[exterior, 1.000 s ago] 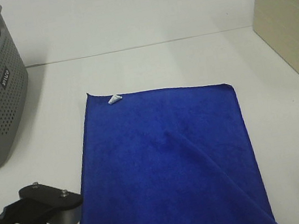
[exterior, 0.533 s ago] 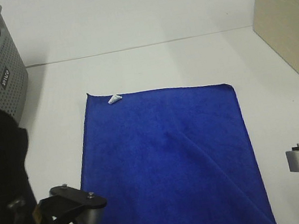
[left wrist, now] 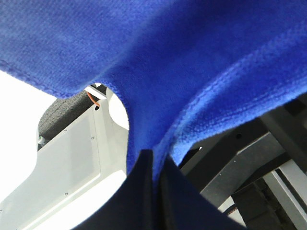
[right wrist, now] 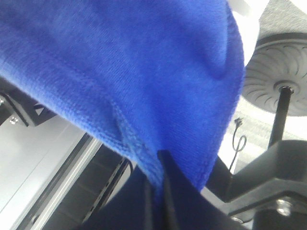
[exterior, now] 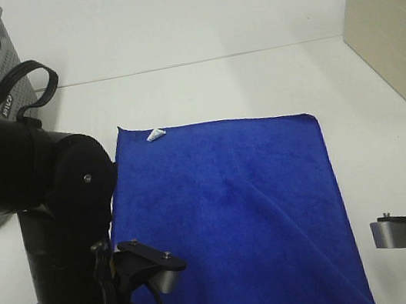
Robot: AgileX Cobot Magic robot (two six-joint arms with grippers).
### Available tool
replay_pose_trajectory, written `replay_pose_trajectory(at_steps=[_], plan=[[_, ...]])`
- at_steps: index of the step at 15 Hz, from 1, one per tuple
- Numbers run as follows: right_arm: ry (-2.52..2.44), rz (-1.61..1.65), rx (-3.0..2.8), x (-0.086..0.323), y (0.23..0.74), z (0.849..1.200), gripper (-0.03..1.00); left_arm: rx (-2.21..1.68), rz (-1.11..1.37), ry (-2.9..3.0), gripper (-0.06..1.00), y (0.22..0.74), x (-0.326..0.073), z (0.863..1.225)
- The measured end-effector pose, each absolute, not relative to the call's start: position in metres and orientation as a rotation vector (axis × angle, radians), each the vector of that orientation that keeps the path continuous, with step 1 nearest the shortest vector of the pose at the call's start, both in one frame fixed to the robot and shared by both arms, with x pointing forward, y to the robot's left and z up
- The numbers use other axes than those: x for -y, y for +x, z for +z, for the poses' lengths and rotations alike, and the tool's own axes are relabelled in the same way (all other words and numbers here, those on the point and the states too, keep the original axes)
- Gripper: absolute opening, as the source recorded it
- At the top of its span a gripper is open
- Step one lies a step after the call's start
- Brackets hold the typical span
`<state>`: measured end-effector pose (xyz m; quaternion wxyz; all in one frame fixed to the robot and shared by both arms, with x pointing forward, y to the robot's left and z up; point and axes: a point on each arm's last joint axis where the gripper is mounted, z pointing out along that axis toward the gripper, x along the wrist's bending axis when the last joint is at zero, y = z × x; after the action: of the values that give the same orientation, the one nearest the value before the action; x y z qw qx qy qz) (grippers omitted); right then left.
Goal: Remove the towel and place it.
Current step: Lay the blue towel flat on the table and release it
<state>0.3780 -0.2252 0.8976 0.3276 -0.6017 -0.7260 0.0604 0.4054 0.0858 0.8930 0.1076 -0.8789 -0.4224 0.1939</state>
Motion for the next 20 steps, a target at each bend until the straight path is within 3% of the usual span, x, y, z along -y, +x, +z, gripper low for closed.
replay_pose_trajectory(at_steps=[3,7,9,11,14,20], plan=[[-1.57,0.163,1.887,0.224,0.38,0.891,0.03,1.227,0.583,-2.57,0.0,0.405,-0.086,0.891],[-1.582,0.145,1.863,0.222,0.38,0.891,0.21,1.255,0.643,-2.548,0.02,0.401,-0.083,0.893],[-1.592,0.129,1.844,0.22,0.381,0.891,0.37,1.275,0.658,-2.548,0.14,0.4,-0.081,0.893],[-1.601,0.116,1.828,0.219,0.381,0.892,0.55,1.334,0.654,-2.525,0.39,0.401,-0.08,0.893],[-1.608,0.107,1.825,0.219,0.382,0.892,0.63,1.377,0.652,-2.494,0.71,0.401,-0.08,0.893],[-1.614,-0.05,1.929,0.208,0.426,0.912,0.64,1.352,0.636,-2.577,0.75,0.408,-0.073,0.92]])
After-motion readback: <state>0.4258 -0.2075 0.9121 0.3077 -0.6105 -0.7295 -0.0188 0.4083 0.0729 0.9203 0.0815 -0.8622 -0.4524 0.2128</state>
